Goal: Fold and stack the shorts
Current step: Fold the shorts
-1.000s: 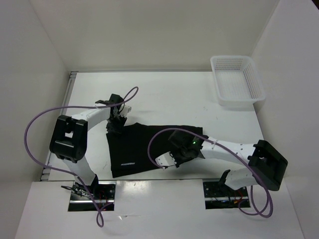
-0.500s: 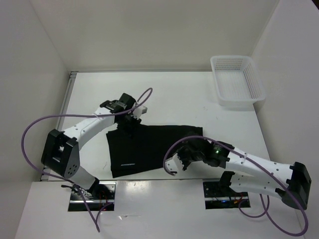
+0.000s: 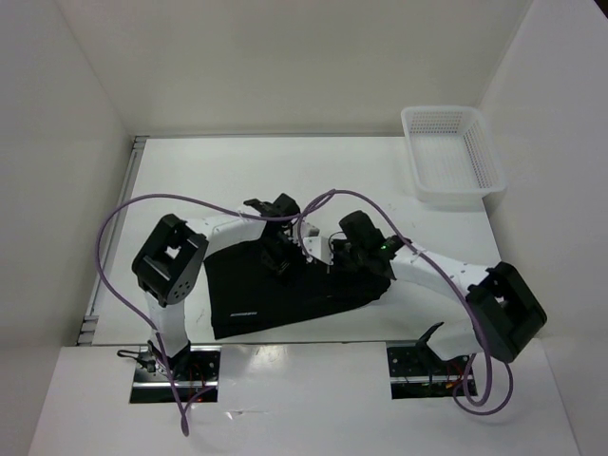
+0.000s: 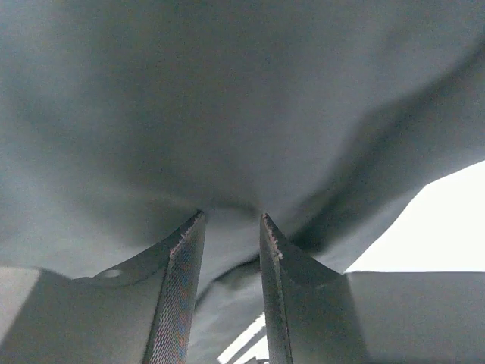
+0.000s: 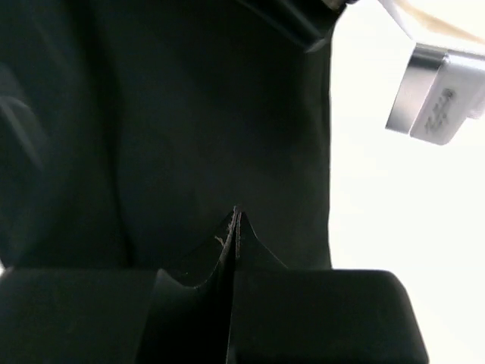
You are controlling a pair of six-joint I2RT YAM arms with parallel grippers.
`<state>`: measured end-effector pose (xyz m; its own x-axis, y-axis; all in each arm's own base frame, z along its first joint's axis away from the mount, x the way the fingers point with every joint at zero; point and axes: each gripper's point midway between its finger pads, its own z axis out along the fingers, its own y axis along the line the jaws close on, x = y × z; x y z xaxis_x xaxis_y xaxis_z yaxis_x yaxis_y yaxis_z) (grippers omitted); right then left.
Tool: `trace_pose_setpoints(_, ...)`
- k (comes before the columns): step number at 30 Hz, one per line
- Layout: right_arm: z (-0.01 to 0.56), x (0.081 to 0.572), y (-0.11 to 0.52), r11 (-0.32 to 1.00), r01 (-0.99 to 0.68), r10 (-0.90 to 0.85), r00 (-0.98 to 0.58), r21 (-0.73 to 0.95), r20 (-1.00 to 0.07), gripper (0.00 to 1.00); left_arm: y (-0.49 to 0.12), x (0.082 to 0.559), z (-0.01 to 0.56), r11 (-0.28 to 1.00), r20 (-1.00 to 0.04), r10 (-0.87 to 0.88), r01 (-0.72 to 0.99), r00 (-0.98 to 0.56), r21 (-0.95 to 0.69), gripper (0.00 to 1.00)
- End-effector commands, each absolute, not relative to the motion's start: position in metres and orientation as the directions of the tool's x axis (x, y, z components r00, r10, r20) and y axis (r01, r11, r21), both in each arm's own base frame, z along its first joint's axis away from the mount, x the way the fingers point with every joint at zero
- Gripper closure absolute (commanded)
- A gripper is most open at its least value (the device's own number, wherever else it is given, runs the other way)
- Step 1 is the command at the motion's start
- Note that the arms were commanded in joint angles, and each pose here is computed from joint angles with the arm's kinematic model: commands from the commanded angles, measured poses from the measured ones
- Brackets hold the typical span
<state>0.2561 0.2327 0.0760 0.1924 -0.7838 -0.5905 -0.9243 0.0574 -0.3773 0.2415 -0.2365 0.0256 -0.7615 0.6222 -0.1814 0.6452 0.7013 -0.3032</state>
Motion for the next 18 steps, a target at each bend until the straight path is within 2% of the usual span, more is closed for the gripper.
trace_pose_setpoints(1, 0.053, 0.259, 0.221, -0.009, -0.921, -0.823, 0.227, -0.389, -0.520, 1.00, -0.257, 0.221, 0.026, 0.637, -0.186, 0.654, 0.666, -0.734, -0.388, 0.57)
trace_pose_setpoints(2, 0.039, 0.257, 0.214, -0.061, -0.917, -0.841, 0.259, -0.393, -0.474, 1.00, -0.257, 0.214, 0.023, 0.631, -0.173, 0.665, 0.671, -0.726, -0.390, 0.57)
trace_pose_setpoints(6, 0.028, 0.264, 0.208, -0.075, -0.898, -0.860, 0.278, -0.434, -0.428, 1.00, -0.264, 0.192, 0.027, 0.592, -0.164, 0.698, 0.691, -0.697, -0.415, 0.57)
trace_pose_setpoints(15, 0.029, 0.267, 0.207, -0.073, -0.884, -0.858, 0.291, -0.461, -0.423, 1.00, -0.264, 0.144, 0.033, 0.544, -0.072, 0.768, 0.707, -0.637, -0.451, 0.57)
trace_pose_setpoints(18, 0.033, 0.269, 0.207, -0.087, -0.875, -0.854, 0.312, -0.476, -0.417, 1.00, -0.264, 0.126, 0.048, 0.511, -0.072, 0.796, 0.731, -0.601, -0.451, 0.56)
